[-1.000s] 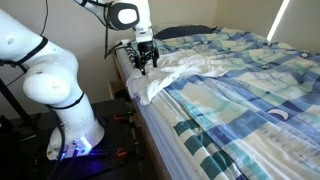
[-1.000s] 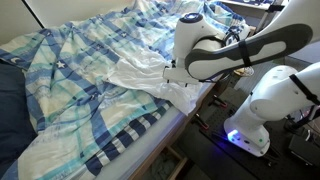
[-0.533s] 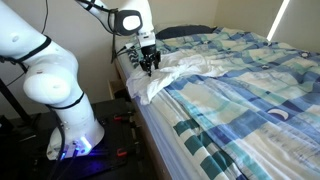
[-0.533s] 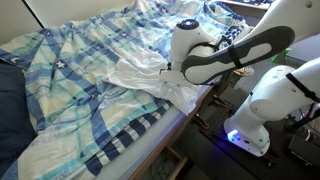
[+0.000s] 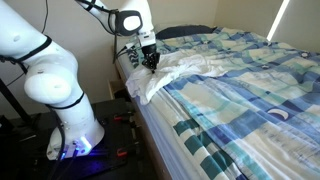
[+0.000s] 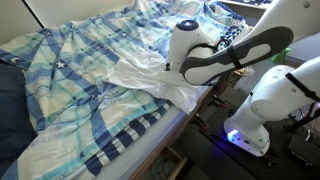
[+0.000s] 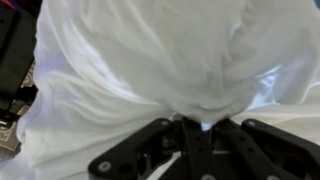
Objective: Fold the white t-sheet on the bed
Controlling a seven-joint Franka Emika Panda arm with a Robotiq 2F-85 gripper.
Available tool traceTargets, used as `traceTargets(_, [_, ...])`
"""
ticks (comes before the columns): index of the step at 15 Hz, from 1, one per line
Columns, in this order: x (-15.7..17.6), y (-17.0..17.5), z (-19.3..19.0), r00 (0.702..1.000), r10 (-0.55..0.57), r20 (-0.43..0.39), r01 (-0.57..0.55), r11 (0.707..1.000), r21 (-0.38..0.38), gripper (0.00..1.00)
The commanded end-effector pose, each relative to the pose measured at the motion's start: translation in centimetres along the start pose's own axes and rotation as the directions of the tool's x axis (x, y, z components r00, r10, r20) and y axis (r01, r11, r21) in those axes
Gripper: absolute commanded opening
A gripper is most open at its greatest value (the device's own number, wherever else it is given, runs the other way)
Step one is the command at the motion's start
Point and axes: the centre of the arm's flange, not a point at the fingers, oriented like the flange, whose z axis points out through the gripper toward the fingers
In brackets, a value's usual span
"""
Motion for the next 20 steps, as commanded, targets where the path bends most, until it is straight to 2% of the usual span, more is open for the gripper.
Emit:
traceTargets(1, [-1.4, 3.4, -1.2, 1.0, 0.005, -0.015, -0.004, 0.999, 0.055, 0.01])
traceTargets(14, [-0.6, 4.6, -6.7, 0.998, 0.056, -0.031, -0.052, 0.992, 0.113, 0.02])
traceTargets(20, [-1.6, 5.8, -9.8, 0.997, 0.07, -0.021, -0.067, 0.99, 0.122, 0.02])
